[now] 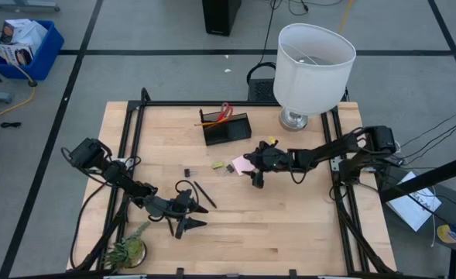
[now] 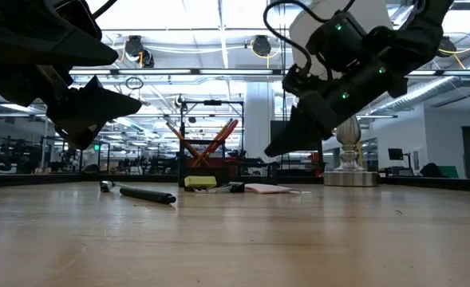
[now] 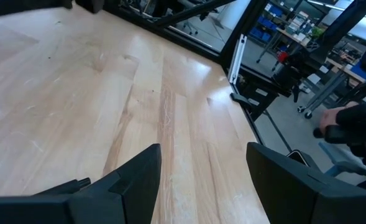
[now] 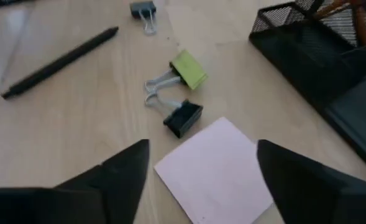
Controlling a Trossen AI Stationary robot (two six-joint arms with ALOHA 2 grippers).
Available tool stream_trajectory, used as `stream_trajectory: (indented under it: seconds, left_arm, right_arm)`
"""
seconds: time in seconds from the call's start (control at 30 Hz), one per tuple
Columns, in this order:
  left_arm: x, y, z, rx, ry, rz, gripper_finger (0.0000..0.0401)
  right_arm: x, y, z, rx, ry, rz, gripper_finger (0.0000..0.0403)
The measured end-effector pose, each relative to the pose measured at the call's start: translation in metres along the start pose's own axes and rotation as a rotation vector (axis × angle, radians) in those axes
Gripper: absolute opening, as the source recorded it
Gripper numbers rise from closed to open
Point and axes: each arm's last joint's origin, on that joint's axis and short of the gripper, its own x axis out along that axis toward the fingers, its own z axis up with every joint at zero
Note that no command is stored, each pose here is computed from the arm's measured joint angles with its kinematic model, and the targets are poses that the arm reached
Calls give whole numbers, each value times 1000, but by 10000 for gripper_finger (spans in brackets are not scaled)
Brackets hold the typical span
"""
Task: Pick and place office supplies into organizer
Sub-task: Put the pink sticky notes into the black desk organizer
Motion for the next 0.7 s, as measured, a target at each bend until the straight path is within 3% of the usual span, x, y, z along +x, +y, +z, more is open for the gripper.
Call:
stream_trajectory:
  seconds: [0.3, 0.53, 0.7]
  left_arm:
    - [0, 0, 0, 5, 1, 1, 243]
    - [0, 0, 0, 6, 1, 1, 243]
    - [0, 0, 0, 8, 2, 1, 244]
  right_arm:
    - [27, -13, -21, -28, 40, 79, 371]
    - [39, -23, -27, -54, 64, -20, 392]
    - [40, -26, -28, 22, 88, 3, 391]
